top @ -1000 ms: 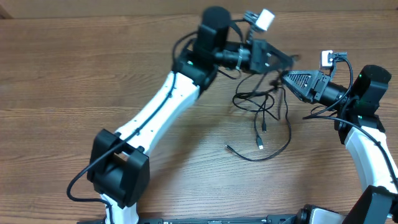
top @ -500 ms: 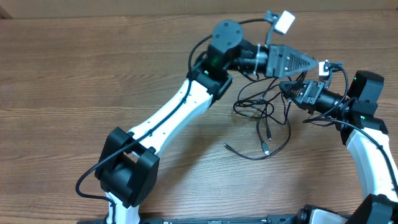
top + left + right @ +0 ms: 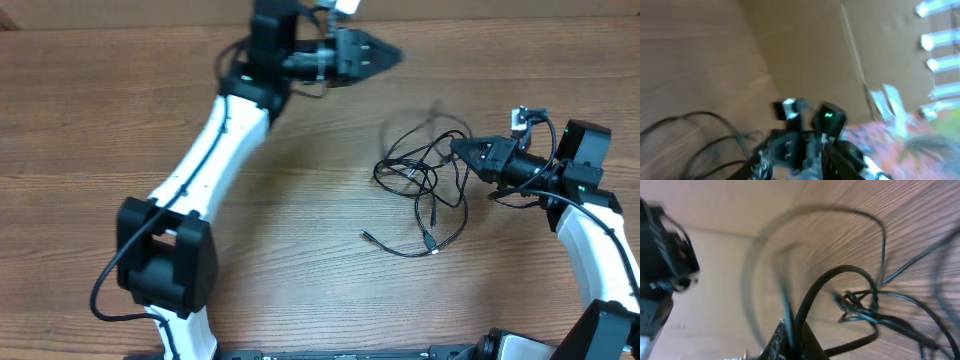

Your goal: Untangle cables

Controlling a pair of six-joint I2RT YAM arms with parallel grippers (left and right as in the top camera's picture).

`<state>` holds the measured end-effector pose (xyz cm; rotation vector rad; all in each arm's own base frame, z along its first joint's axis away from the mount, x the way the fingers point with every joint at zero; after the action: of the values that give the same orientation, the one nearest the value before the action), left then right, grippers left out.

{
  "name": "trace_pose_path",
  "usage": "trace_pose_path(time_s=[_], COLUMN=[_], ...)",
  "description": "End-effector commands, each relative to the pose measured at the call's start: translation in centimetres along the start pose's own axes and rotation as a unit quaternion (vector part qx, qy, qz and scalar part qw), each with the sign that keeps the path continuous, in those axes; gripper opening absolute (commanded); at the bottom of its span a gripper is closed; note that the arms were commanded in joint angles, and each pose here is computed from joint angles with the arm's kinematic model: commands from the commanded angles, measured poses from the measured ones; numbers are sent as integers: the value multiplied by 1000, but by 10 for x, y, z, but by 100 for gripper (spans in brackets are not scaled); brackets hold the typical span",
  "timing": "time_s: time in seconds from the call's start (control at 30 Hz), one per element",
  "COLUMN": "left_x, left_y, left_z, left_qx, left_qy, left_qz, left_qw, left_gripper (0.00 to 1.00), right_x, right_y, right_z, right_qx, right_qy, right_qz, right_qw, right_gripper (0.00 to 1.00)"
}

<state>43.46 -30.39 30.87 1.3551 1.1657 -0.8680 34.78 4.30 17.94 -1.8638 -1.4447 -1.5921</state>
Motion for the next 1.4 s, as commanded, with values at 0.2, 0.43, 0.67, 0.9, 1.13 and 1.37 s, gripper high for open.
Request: trace_pose_path(time_s=[0.2,0.43,0.67,0.9,1.13,1.37], left_x=[18,27,71,92,142,180], left_y=[-30,-66,-102,-118,-136,-136], left_z=[-13,0,15,42,66,92], left_qx=[47,109,178,219,277,268], left_qy=[55,55,184,285,300,294], left_qz=[119,205,316,453,485,467], left_qw=[990,971,914,816,773,790], left_gripper=[49,69,100,100,98,100], right_x=[-46,-55,-60,-65,-65,-65], right_y=[26,11,11,11,12,12], right_z=[-37,-37,-38,-40,-40,-40], right_qx=[-87,-67,-70,-75,-77,-77], right_qy=[-81,-104,-119,-132,-131,-131], right_qz=[141,152,154,166,163,161], right_qw=[983,981,978,974,975,975], right_gripper=[45,89,96,97,99,95])
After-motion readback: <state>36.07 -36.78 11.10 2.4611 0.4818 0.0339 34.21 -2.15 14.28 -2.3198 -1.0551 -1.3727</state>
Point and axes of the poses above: each gripper's point midway between its finger pads, its own z axis out along the fingers, its own x axis along the line the jaws close on, y = z × x, the point moved 1 cm from there along -z, back along the fingers, and after that the axes turned 7 degrees about -z, right-handed, at the moved point
